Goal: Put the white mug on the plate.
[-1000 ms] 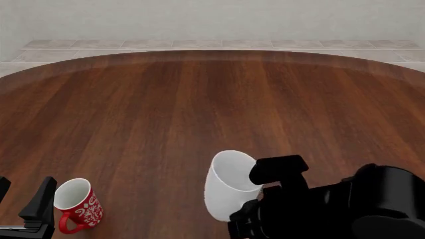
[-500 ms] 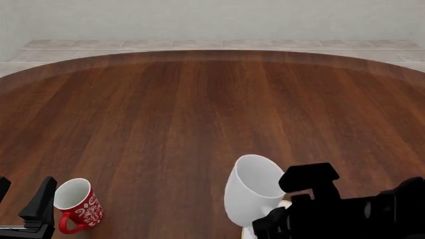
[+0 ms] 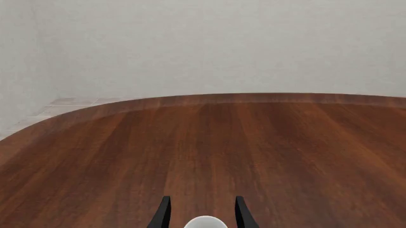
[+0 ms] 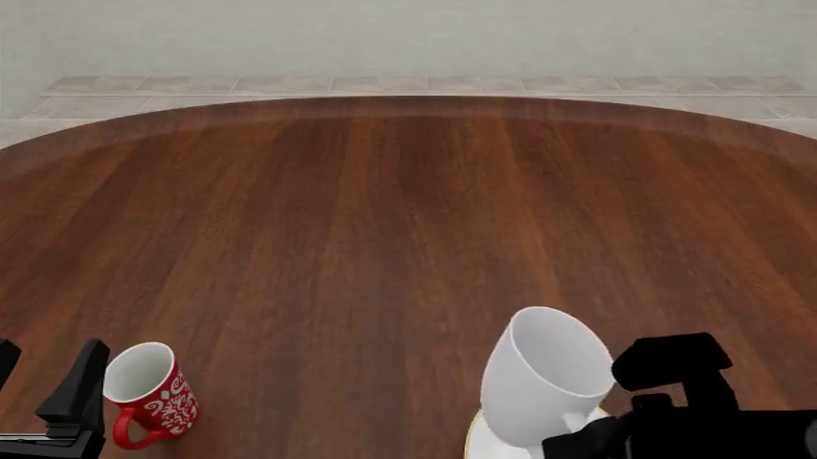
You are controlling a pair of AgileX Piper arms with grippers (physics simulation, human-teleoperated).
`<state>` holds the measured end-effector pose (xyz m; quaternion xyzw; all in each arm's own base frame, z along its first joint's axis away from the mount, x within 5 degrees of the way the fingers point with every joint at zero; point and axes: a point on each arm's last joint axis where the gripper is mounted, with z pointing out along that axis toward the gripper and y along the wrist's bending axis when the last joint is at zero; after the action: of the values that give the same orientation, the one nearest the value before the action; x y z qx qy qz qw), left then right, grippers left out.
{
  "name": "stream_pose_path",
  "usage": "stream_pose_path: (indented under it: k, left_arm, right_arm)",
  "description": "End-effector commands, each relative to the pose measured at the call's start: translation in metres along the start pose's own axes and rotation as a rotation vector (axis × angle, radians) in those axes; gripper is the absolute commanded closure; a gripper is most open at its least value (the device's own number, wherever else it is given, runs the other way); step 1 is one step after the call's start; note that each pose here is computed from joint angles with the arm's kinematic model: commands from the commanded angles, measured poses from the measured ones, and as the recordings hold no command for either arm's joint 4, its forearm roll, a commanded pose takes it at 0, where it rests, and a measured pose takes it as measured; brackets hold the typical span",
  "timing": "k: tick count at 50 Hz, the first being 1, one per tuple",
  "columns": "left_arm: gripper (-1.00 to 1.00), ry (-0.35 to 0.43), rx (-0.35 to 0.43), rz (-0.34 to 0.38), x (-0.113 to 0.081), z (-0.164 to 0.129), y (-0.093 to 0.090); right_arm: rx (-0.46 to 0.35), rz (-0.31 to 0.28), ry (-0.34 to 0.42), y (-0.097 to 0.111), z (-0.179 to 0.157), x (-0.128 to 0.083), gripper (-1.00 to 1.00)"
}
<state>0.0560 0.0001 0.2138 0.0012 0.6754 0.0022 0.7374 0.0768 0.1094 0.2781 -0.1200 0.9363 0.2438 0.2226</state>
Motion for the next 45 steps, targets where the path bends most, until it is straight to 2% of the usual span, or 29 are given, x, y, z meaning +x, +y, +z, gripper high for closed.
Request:
stream_pose_path:
  k: [1, 20, 45]
  left_arm:
    - [-1.00, -0.001, 0.001, 0.000, -0.001, 0.000, 0.000]
    - [-1.00, 0.000, 0.001, 0.000, -0.001, 0.000, 0.000]
    - [-1.00, -0.001, 0.001, 0.000, -0.001, 0.000, 0.000]
  right_arm:
    - [0.002, 0.017, -0.012, -0.010, -0.009, 0.009, 1.00]
    - [0.004, 0.027, -0.013, -0.019, -0.015, 0.020, 1.00]
    - [0.038, 0.076, -0.036, -0.041, -0.027, 0.039, 1.00]
